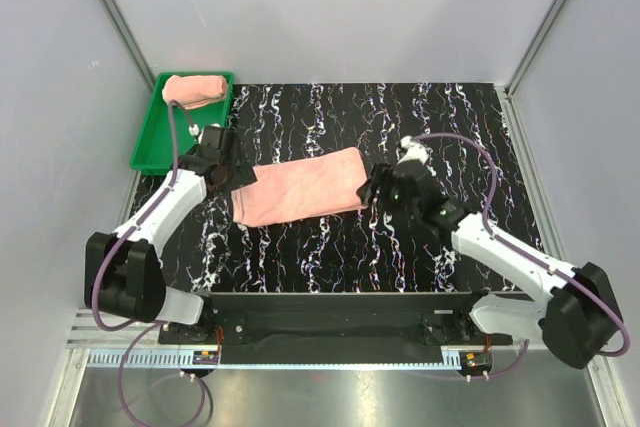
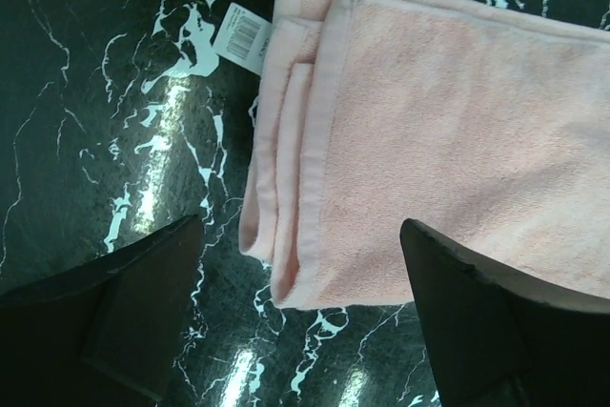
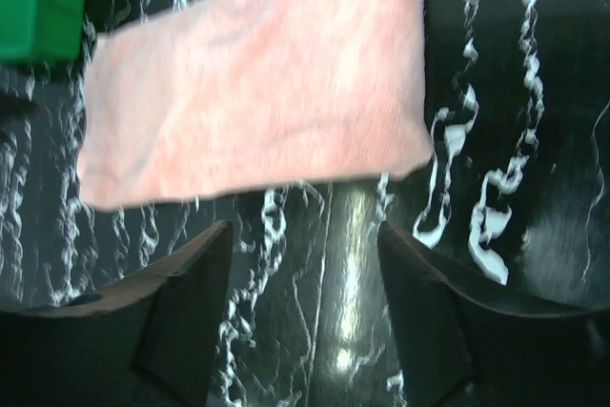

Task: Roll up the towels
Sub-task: Fold the towel

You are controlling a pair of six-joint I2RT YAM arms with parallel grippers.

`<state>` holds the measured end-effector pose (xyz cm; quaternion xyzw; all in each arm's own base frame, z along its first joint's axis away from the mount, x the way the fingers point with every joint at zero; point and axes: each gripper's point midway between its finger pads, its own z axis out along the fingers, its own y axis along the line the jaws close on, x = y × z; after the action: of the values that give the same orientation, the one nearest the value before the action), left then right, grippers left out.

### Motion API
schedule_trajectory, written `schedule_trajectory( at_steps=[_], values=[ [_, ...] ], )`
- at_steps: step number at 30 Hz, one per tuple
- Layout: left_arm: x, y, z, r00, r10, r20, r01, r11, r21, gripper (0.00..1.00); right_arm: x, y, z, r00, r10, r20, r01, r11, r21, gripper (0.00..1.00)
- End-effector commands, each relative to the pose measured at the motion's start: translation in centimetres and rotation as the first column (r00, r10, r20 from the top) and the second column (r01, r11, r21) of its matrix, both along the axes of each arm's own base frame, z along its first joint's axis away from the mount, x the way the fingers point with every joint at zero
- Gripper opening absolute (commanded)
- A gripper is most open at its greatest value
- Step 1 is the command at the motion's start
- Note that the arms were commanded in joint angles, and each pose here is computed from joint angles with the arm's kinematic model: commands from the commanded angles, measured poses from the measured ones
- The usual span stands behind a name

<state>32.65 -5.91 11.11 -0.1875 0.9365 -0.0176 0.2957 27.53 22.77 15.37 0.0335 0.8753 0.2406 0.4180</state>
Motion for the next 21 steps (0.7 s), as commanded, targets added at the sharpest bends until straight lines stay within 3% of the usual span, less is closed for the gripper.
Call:
schedule_trajectory(
  at_steps=[1, 5, 6, 13, 17, 21],
  values=[
    [0.4, -0.9, -1.0, 1.0, -0.006, 0.013, 0.007, 1.0, -0.027, 0.91, 3.7, 0.5, 2.3, 0.999, 0.038, 0.036, -0.042, 0.992, 0.12, 0.67],
    [-0.3, -1.8, -4.0, 0.999, -0.021, -0.035, 0.019, 0.997, -0.069, 0.89, 6.6, 2.5, -0.4, 0.992, 0.121, -0.044, -0.111, 0.977, 0.182, 0.4],
    [-0.4, -1.9, -4.5, 0.999, -0.024, -0.042, 0.021, 0.997, -0.073, 0.89, 6.9, 3.3, -0.6, 0.988, 0.147, -0.053, -0.134, 0.971, 0.199, 0.38],
    [-0.3, -2.1, -7.0, 0.995, -0.036, -0.088, 0.03, 0.997, -0.072, 0.84, 9.3, 3.5, -8.1, 0.97, 0.135, -0.203, -0.091, 0.973, 0.21, 0.26],
    [0.0, -2.2, -8.3, 0.993, -0.046, -0.111, 0.039, 0.997, -0.065, 0.69, 9.4, 0.3, -10.9, 0.959, 0.025, -0.282, 0.025, 0.985, 0.171, 0.22],
    [0.6, -2.6, -9.0, 0.991, -0.062, -0.117, 0.055, 0.997, -0.058, 0.62, 7.9, -3.8, -12.9, 0.935, -0.099, -0.342, 0.136, 0.987, 0.086, 0.24]
  ],
)
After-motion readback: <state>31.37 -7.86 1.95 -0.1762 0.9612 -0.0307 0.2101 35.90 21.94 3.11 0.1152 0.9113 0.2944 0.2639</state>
